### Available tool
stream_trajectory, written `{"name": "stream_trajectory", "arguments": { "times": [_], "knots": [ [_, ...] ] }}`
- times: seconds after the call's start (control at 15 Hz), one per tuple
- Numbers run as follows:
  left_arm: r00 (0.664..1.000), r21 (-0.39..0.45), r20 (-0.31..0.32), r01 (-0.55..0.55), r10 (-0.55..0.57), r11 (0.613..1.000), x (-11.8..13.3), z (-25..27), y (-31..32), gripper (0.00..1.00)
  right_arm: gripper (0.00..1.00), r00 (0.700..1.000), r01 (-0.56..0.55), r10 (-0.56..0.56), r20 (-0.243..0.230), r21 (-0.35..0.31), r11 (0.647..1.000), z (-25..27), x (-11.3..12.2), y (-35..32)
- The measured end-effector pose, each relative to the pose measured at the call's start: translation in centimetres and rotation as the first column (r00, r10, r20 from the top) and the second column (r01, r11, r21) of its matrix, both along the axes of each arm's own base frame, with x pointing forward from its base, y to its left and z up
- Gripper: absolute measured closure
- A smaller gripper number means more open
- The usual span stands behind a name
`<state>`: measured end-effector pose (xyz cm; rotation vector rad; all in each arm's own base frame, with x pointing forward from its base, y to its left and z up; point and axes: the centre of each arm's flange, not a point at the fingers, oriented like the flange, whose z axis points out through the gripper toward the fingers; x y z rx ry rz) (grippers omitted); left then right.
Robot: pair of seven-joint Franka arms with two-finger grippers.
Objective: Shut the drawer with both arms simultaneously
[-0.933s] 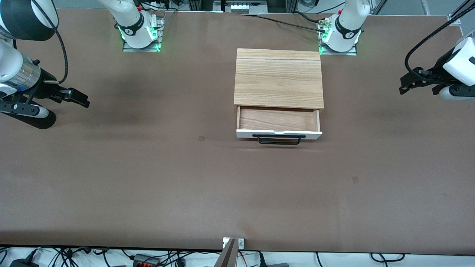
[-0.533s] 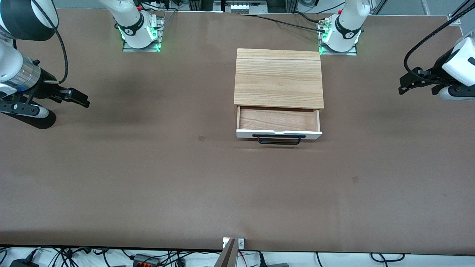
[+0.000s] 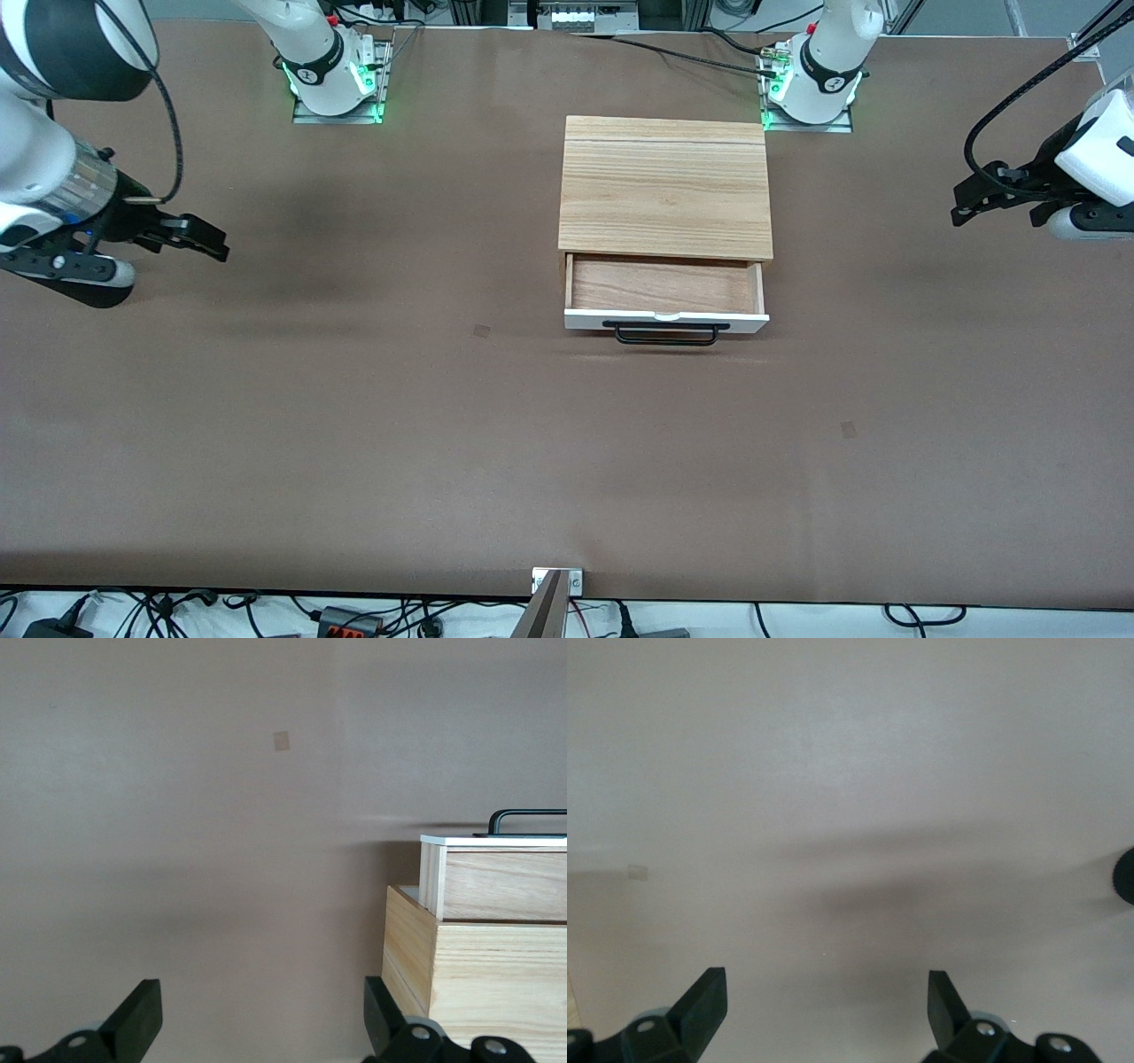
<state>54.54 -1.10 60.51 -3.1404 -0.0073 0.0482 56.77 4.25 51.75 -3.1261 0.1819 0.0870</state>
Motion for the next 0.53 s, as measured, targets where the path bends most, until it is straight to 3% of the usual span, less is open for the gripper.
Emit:
{"name": "stream_trajectory", "arguments": {
  "times": [0.2,0.4,0.53],
  "knots": [
    [1.0,-0.018,-0.013,0.005,-0.005,1.0,0.7,-1.2,-0.6,0.0,0.0,1.0,-0.004,0.004,0.003,-0.001,1.0,-0.1,0.3,0.3],
    [1.0,-0.081,-0.007,0.004,-0.005,0.997,3.0,-4.1,-1.8,0.0,0.0,0.999,-0.017,0.017,0.035,0.005,1.0,-0.9,1.2,1.3],
    [1.0,-0.102,0.015,0.013,-0.012,0.995,5.1,-6.9,-3.1,0.0,0.0,0.998,-0.03,0.026,0.062,0.059,0.998,-3.0,2.5,4.1]
  ]
}}
